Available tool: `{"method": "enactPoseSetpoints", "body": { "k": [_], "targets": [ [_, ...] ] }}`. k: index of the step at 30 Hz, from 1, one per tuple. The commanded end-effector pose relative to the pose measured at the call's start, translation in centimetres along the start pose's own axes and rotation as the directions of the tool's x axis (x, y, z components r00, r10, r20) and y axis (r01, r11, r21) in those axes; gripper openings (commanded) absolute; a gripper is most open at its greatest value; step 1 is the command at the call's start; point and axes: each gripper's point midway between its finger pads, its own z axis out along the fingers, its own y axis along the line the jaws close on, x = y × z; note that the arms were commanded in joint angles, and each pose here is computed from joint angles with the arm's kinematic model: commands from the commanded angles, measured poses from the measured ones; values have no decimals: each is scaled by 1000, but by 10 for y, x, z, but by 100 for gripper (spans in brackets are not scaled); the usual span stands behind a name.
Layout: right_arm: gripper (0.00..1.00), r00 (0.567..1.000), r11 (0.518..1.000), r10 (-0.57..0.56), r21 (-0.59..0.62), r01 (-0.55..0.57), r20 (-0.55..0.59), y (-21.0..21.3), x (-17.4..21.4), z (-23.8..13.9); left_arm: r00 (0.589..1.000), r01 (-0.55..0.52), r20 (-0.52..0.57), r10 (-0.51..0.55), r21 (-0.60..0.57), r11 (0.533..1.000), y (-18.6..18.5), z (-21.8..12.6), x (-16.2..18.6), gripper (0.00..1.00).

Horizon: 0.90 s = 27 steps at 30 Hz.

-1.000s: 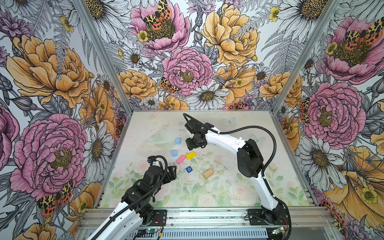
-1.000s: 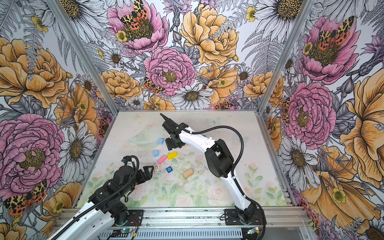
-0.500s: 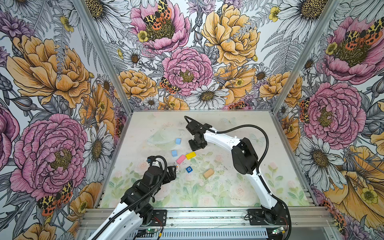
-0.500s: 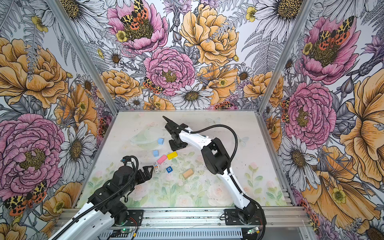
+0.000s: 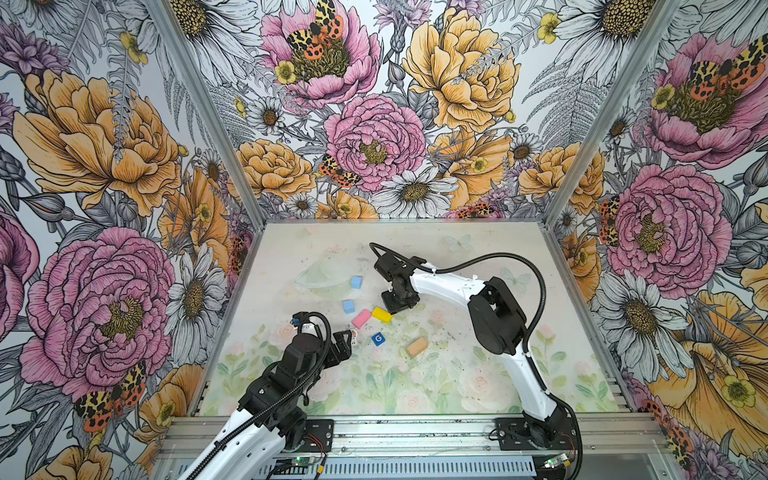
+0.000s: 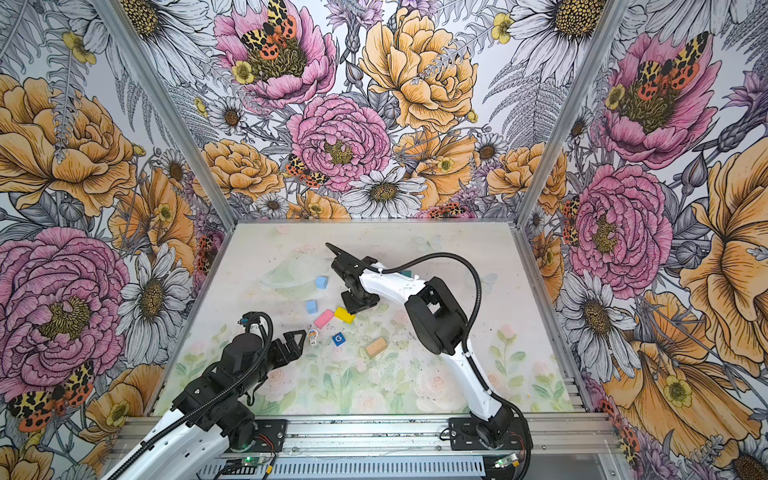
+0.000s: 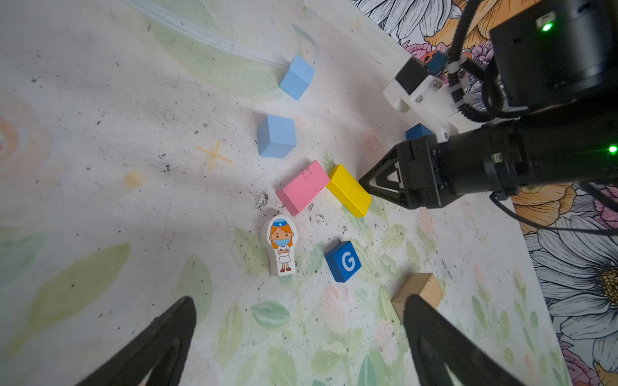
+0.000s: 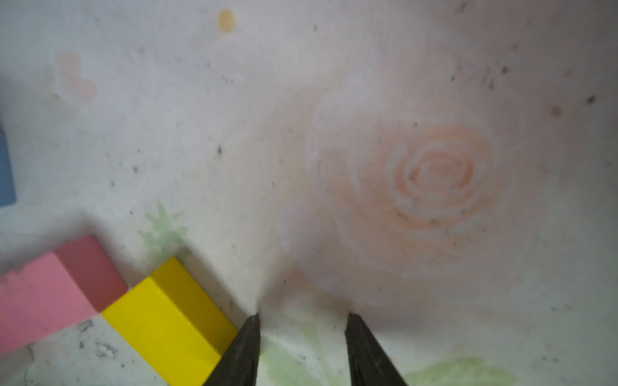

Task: Build the wood block tower
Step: 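Lower the right gripper around the yellow bar and close it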

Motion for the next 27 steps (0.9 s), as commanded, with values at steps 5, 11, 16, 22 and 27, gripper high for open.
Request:
{"method": "enactPoseSetpoints", "body": {
  "k": [5, 11, 16, 22, 27],
  "targets": [
    [46, 998, 999, 22, 46, -25, 56, -7, 6, -28, 1000, 9, 19, -9, 22, 1000, -4, -7, -5, 98],
    [50, 992, 1000, -12, 14, 10, 124, 14, 2, -60, 1000, 12, 16, -13, 24, 1000, -4, -8, -3, 98],
    [58, 987, 995, -92, -33, 97, 128, 35, -1, -62, 1000, 18, 14, -19, 19, 1000, -1, -7, -1, 98],
    [58, 988, 989, -118, -73, 126, 101, 48, -5, -45, 1000, 19, 15, -20, 13, 1000, -1, -7, -2, 98],
    [58, 985, 989, -139, -29, 143, 106, 43, -12, -35, 1000, 16, 13, -16, 5, 1000, -2, -7, -3, 98]
  ]
}}
